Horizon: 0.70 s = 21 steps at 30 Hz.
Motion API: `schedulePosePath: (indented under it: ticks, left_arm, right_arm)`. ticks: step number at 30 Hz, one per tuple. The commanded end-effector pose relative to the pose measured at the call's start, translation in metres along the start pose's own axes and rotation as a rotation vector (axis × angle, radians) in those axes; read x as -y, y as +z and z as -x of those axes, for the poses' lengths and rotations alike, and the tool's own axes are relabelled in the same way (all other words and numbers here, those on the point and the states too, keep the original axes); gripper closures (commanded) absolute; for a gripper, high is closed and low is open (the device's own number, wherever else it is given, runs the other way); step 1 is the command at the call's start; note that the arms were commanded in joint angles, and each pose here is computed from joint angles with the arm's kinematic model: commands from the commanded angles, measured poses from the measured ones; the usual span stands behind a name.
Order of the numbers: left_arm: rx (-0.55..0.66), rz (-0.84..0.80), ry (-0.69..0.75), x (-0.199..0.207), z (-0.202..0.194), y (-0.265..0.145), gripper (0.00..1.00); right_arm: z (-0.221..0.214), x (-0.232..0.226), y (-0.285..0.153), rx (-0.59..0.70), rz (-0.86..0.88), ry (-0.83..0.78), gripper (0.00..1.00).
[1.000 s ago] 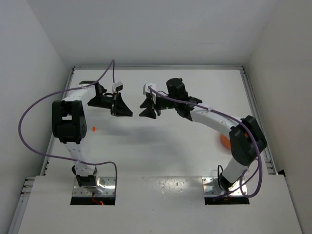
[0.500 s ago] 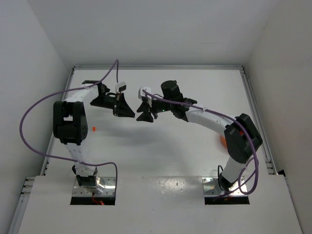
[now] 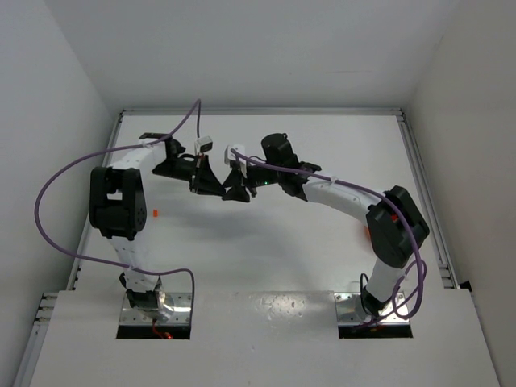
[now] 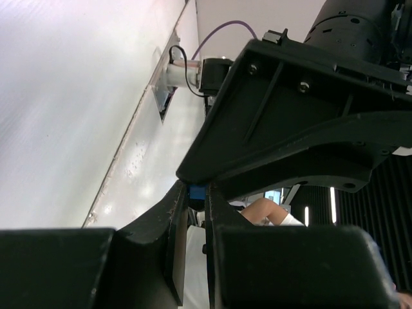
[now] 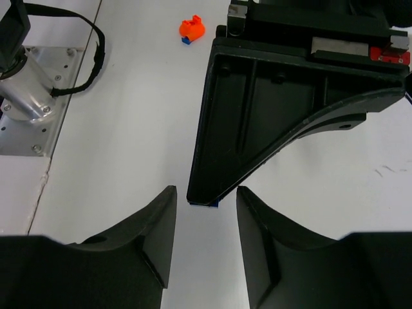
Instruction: Sort the legos into containers by color
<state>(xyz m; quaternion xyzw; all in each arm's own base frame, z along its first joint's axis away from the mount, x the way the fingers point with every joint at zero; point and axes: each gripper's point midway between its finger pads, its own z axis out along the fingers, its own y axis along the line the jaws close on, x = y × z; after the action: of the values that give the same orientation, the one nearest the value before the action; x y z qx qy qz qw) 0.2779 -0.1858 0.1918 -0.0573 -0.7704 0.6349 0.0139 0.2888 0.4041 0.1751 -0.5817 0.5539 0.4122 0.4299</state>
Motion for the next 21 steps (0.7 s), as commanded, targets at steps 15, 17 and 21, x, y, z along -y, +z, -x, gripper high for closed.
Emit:
schedulePosePath:
  ticks: [15, 17, 21]
  left_arm:
    - [0.087, 0.002, 0.077, 0.006, 0.009, -0.024, 0.63]
    - [0.113, 0.018, 0.085, 0.004, 0.012, -0.033, 0.57]
    - [0.193, 0.112, 0.2, 0.002, 0.043, -0.069, 0.42]
  right_arm:
    - [0.013, 0.005, -0.005, 0.001, -0.067, -0.027, 1.0]
    - [0.01, 0.005, -0.014, -0.02, -0.083, -0.017, 1.0]
    - [-0.029, -0.005, -0.044, -0.174, -0.121, -0.004, 1.0]
